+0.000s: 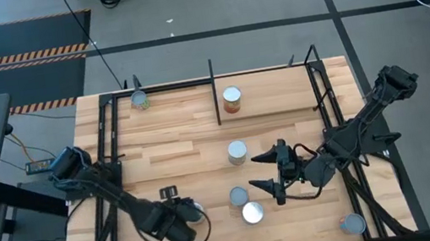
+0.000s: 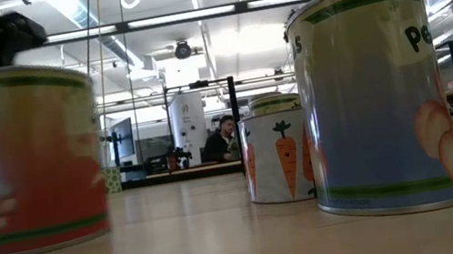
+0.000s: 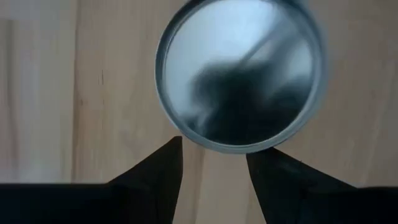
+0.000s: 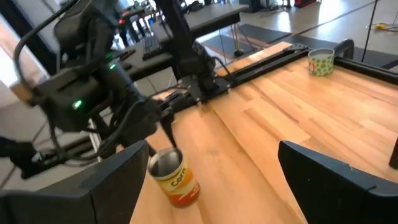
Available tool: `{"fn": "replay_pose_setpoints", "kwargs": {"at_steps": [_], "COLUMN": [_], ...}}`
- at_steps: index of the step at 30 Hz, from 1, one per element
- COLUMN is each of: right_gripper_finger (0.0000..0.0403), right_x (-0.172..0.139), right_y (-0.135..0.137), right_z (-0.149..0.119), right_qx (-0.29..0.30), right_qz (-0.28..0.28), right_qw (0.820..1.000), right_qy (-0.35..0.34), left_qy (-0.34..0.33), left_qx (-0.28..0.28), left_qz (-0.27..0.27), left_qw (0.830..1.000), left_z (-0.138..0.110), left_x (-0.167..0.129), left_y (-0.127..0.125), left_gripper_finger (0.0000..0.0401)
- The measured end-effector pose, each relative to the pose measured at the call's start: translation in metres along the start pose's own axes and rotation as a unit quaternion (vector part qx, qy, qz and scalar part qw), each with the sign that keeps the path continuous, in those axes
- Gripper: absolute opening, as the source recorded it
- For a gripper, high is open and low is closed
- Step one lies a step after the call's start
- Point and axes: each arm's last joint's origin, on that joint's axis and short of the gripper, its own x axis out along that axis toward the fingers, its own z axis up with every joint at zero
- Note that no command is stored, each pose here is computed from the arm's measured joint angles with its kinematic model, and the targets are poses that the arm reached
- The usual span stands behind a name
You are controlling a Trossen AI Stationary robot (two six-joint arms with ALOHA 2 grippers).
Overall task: Pick and place cans onto a shelf
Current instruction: Put the large canned corn and aligned with the other canned corn on the shelf
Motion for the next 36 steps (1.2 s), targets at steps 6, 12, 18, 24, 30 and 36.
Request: {"fn": "replay_pose_setpoints", "kwargs": {"at_steps": [6,12,18,24,30,36], "right_gripper_finger": [0.0367,0.0366,0.0360,0.0363,0.0377,0.0385], "right_x": [-0.004,-0.002,0.004,0.016,0.056,0.092], "right_y": [-0.001,-0.004,-0.012,-0.019,-0.022,-0.009], "right_z": [-0.010,-0.015,-0.014,-0.014,-0.045,-0.032], "right_qx": [-0.041,-0.079,-0.129,-0.164,-0.202,-0.238], "right_qz": [0.012,0.038,0.025,0.030,0.087,0.174], "right_qw": [0.998,0.992,0.986,0.979,0.957,0.932], "right_qy": [0.046,0.093,0.104,0.119,0.189,0.209], "left_qy": [-0.057,-0.130,-0.141,-0.114,-0.178,-0.229], "left_qx": [-0.007,-0.019,-0.052,-0.033,-0.078,-0.195], "left_qz": [-0.021,-0.023,-0.003,0.014,0.005,0.076], "left_qw": [0.998,0.991,0.989,0.993,0.981,0.951], "left_z": [0.024,0.058,0.084,0.082,0.056,0.010], "left_x": [0.018,0.028,0.040,0.013,-0.059,-0.118], "left_y": [0.015,0.040,0.085,0.118,0.134,0.166], "left_gripper_finger": [0.0183,0.0187,0.0231,0.0267,0.0271,0.0292]}}
